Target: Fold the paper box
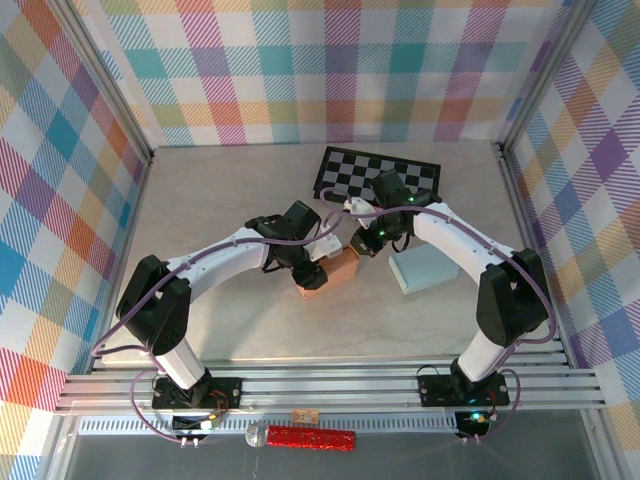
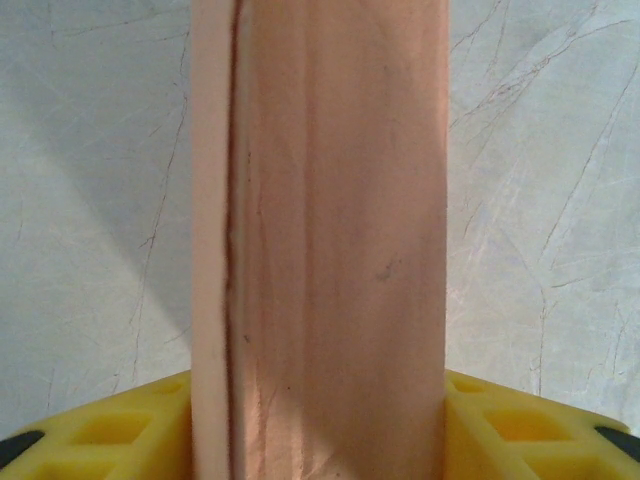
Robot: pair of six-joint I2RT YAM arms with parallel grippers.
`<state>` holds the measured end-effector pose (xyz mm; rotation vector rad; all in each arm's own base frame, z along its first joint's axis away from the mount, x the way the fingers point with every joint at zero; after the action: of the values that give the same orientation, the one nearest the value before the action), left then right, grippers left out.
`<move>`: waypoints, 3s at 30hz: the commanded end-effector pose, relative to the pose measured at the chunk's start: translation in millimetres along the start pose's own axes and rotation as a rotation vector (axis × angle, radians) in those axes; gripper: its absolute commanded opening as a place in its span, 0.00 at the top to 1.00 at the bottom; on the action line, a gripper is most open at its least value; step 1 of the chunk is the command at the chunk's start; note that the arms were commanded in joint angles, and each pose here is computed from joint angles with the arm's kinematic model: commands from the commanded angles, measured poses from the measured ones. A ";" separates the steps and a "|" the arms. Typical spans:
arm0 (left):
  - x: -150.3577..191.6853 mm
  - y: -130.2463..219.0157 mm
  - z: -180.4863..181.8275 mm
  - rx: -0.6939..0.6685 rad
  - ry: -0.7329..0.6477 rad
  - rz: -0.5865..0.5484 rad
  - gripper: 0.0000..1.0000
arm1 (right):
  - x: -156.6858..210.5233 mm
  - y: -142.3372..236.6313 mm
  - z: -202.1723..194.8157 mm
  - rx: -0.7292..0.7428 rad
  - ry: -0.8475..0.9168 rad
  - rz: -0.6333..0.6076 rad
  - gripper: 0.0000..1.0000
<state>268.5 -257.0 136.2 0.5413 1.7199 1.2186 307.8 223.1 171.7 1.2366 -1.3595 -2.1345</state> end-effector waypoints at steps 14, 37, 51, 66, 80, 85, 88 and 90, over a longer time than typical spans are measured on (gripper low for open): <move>-3.2 0.8 1.9 0.013 -0.007 0.012 0.47 | -1.6 3.4 3.5 0.019 -0.004 -0.006 0.84; -4.5 2.2 10.0 -0.046 0.015 0.016 0.54 | 8.6 21.9 20.3 0.010 -0.265 0.106 1.00; -7.4 1.6 14.0 -0.064 0.024 0.019 0.53 | 6.8 24.8 22.9 0.026 -0.392 0.151 1.00; -8.8 2.3 19.2 -0.068 0.047 0.010 0.51 | 21.5 14.3 23.4 0.104 -0.418 -0.045 1.00; -14.6 15.4 21.6 -0.082 0.118 -0.055 0.41 | 36.6 6.7 29.7 0.186 -0.415 -0.090 1.00; -13.7 19.4 19.5 -0.080 0.136 -0.073 0.40 | 33.0 4.4 33.6 0.193 -0.415 -0.094 1.00; -16.0 26.7 19.3 -0.088 0.155 -0.099 0.39 | 32.0 3.3 36.2 0.199 -0.407 -0.094 1.00; -18.5 33.0 18.0 -0.085 0.170 -0.127 0.38 | 31.1 4.4 36.8 0.206 -0.406 -0.094 1.00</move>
<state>277.9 -249.9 146.6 0.4383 1.7896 1.2994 269.9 220.2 168.5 1.0244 -1.7625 -2.4696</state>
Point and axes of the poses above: each hand's point on the last joint's axis, 136 mm out from that joint toward the fingers, its own y axis back along the fingers, its own z axis along the line the jaws close on, x = y × z, the point moved 4 cm from there along y, back along the fingers, and after that the axes turned 2 degrees about y, right-handed, at the moved point
